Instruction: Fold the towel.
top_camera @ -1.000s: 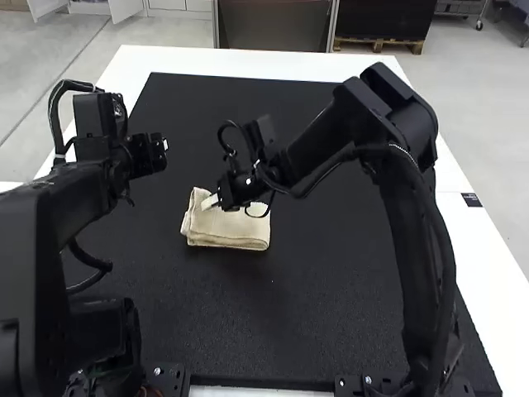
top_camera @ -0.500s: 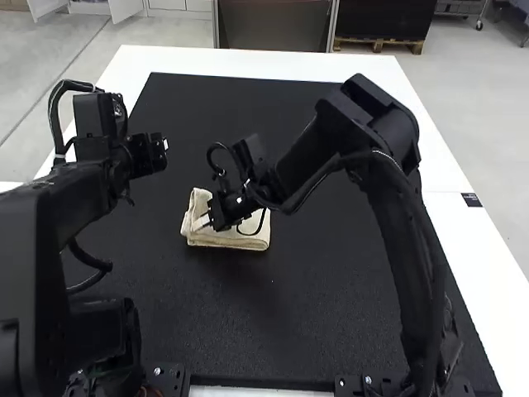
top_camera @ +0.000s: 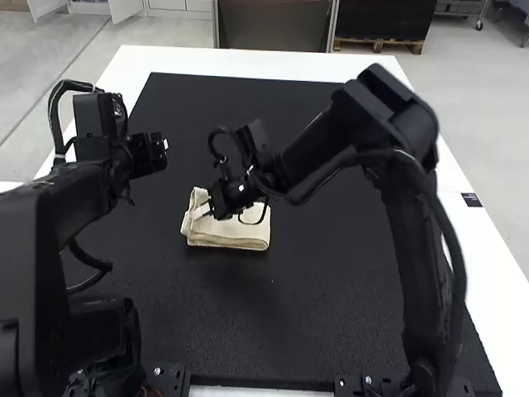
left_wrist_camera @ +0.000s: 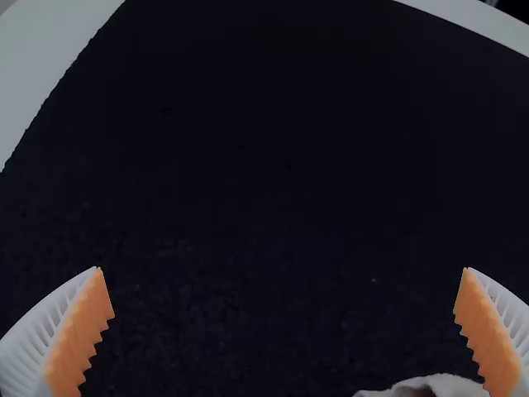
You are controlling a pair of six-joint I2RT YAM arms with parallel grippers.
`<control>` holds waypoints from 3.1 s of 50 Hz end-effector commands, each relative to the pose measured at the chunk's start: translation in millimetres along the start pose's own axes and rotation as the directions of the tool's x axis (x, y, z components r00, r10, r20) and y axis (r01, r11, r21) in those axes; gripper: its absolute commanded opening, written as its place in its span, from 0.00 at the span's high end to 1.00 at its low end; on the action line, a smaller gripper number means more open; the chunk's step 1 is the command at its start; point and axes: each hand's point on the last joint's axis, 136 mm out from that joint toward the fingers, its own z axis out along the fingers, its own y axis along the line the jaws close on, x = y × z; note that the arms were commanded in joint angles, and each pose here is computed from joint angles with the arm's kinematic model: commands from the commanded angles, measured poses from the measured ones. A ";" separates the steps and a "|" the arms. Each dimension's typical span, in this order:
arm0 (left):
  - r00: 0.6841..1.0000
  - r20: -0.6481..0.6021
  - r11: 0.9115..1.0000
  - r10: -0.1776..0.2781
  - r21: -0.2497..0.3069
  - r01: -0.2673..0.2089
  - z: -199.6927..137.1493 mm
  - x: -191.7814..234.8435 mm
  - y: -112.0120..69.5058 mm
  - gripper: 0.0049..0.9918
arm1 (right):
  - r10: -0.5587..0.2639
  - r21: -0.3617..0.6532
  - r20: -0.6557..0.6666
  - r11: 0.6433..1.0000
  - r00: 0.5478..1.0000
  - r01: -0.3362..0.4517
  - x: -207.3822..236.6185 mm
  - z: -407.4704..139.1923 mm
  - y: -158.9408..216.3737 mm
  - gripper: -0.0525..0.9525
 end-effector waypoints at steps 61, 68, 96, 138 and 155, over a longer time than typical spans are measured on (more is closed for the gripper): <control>0.996 0.088 1.000 0.000 0.026 -0.003 -14.4 -24.8 -7.8 0.02 | -0.029 0.066 0.126 0.998 0.992 0.021 18.9 22.9 -82.4 0.97; 0.995 0.101 1.000 0.001 0.031 -0.005 -17.0 -29.1 -9.4 0.02 | -0.058 0.057 0.225 0.997 0.973 0.046 -32.0 -11.7 -56.2 0.97; 0.968 0.248 0.998 0.026 0.048 -0.039 -44.4 -87.4 -23.2 0.02 | -0.228 0.172 0.562 0.972 0.795 0.157 -151.6 -213.1 48.9 0.97; 0.742 0.669 0.984 0.049 0.096 -0.152 -181.5 -159.8 -67.6 0.03 | -0.518 0.480 0.790 0.855 0.329 0.193 -70.6 -451.1 189.8 0.97; 0.573 0.820 0.980 0.024 0.095 -0.176 -252.2 -164.9 -74.2 0.03 | -0.615 0.564 0.768 0.782 0.179 0.266 -19.0 -463.1 244.3 0.97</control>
